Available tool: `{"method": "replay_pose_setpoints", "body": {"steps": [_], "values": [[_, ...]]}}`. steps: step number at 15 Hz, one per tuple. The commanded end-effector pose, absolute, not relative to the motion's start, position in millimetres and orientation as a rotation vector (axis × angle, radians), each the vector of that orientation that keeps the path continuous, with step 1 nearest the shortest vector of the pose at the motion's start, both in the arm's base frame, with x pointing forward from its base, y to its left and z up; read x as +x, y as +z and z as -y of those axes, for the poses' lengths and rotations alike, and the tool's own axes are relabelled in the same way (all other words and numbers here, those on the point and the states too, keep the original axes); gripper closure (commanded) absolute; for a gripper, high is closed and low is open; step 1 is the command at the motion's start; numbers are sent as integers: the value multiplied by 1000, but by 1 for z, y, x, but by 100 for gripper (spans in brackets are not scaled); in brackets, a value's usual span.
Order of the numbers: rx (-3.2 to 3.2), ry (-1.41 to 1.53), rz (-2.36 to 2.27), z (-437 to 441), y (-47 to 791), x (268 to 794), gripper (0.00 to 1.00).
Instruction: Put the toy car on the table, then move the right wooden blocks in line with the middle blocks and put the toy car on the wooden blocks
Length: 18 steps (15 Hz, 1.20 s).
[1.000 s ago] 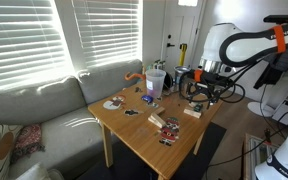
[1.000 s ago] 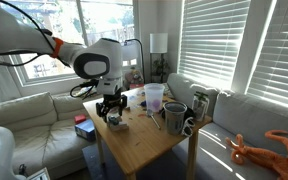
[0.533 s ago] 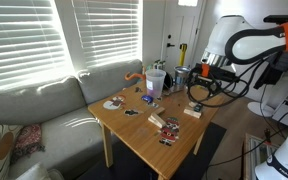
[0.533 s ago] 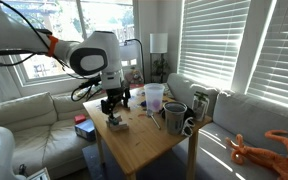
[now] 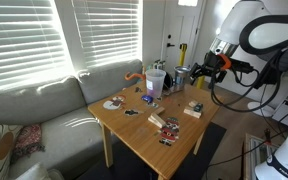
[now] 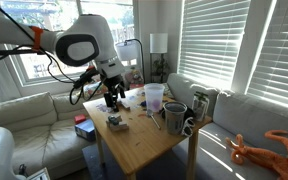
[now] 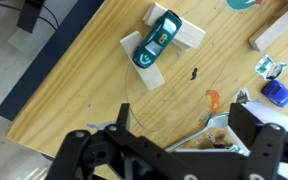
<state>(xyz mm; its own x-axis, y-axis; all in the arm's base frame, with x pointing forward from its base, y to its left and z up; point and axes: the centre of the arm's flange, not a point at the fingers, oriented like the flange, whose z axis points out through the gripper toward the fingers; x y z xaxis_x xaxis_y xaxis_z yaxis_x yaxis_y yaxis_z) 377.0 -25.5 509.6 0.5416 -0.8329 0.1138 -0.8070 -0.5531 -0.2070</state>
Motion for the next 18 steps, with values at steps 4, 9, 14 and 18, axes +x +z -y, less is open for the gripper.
{"method": "replay_pose_setpoints", "body": {"steps": [4,9,14,18], "values": [[-2813,-369,-1007,21,534,370,0],[-2864,-388,-834,15,540,371,0],[-2895,-405,-800,15,532,377,0],[-2904,-406,-768,13,532,377,0]]}}
